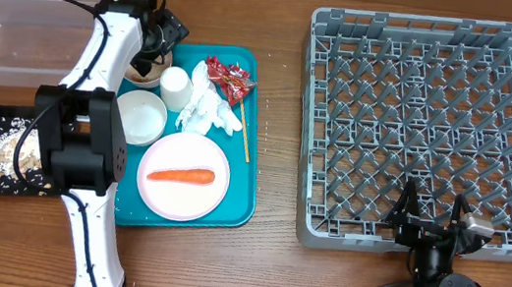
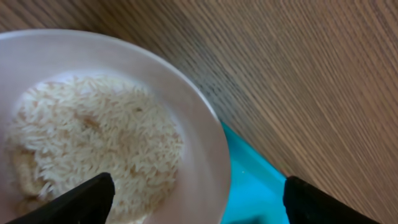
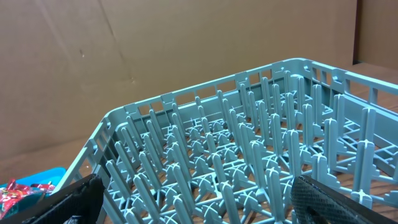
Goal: Sort waste into correct bins and load items into the dishwasher rack
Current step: 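Grasp the pink bowl with the left gripper and lift it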
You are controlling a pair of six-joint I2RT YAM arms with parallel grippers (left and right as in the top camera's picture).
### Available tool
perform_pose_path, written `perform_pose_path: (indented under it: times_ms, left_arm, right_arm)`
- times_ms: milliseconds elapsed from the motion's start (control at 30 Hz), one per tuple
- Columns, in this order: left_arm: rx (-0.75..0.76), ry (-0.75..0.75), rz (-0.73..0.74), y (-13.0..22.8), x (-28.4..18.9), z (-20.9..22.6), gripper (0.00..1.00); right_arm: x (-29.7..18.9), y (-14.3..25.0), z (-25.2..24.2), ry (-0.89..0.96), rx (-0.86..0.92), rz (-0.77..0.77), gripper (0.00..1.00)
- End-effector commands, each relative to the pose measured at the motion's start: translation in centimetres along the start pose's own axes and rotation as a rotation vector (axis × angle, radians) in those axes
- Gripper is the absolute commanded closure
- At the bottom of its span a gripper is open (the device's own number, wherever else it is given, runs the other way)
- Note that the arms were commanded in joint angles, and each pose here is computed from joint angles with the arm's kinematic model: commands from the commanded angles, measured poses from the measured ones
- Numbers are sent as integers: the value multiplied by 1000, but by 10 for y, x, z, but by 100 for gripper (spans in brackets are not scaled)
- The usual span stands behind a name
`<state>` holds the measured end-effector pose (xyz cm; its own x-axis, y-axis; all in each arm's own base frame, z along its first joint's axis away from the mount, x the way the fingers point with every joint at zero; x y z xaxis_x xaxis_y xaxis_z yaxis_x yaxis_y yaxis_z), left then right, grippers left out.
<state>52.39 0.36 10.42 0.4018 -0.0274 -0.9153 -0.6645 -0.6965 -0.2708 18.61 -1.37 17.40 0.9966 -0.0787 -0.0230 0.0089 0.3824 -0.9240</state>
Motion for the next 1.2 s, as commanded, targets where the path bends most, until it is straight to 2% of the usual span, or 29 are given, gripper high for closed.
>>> perform_pose_path:
  times_ms: [0, 100, 500, 1167]
  left_arm:
    - [-26, -3, -23, -5, 2, -2, 21]
    - [-26, 0, -27, -5, 2, -2, 29]
    - [-19, -18, -51, -6, 5, -3, 33]
    - [-14, -61, -32, 1, 23, 4, 32]
  right_arm:
    - [0, 1, -3, 12, -4, -9, 0]
    - [0, 1, -3, 12, -4, -9, 0]
    - [0, 1, -3, 12, -4, -9, 0]
    - [0, 1, -3, 12, -4, -9, 0]
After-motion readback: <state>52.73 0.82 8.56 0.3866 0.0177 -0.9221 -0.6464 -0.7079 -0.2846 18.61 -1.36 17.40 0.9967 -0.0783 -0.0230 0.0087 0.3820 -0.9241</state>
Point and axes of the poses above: each gripper's point midway between its finger pads, its own x axis out along the fingers, its own z axis along the line the jaws close on, y = z × x, the point moved 6 cm from there along -x, back along the fingers, and after that the axes turned 8 degrees about x, right-handed, at the moved point
